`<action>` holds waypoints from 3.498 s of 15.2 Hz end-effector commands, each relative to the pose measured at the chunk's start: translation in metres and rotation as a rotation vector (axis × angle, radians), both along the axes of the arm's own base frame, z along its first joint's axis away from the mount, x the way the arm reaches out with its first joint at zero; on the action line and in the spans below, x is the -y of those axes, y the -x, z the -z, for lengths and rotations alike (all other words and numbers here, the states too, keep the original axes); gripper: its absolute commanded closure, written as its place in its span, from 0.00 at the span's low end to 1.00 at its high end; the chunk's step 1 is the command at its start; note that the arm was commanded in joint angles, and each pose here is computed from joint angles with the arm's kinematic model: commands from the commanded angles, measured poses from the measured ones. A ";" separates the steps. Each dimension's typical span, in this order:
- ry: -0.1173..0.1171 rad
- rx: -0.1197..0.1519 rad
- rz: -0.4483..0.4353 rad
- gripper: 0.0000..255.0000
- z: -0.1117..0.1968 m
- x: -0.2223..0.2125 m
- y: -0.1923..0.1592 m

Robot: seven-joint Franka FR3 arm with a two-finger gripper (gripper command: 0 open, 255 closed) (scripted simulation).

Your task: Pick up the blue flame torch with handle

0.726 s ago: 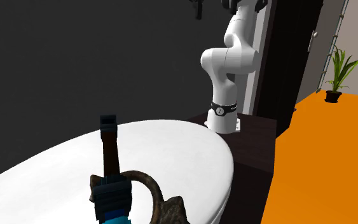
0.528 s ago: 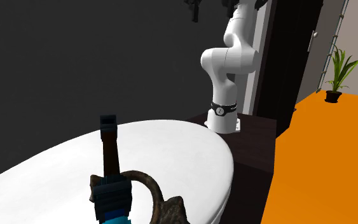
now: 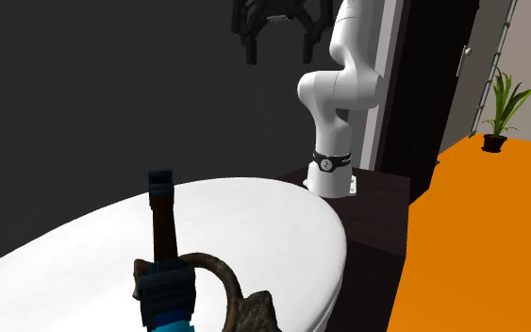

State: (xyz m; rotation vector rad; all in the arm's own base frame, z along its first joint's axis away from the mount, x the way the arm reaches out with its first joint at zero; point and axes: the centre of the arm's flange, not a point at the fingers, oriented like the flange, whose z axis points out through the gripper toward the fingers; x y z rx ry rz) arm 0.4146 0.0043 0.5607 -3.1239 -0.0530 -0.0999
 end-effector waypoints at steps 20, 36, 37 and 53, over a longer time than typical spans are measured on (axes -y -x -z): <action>0.043 -0.129 -0.350 0.00 0.171 0.005 -0.239; 0.046 -0.137 -0.371 1.00 0.223 0.002 -0.252; 0.046 -0.137 -0.371 1.00 0.223 0.003 -0.252; 0.046 -0.137 -0.371 1.00 0.159 0.003 -0.252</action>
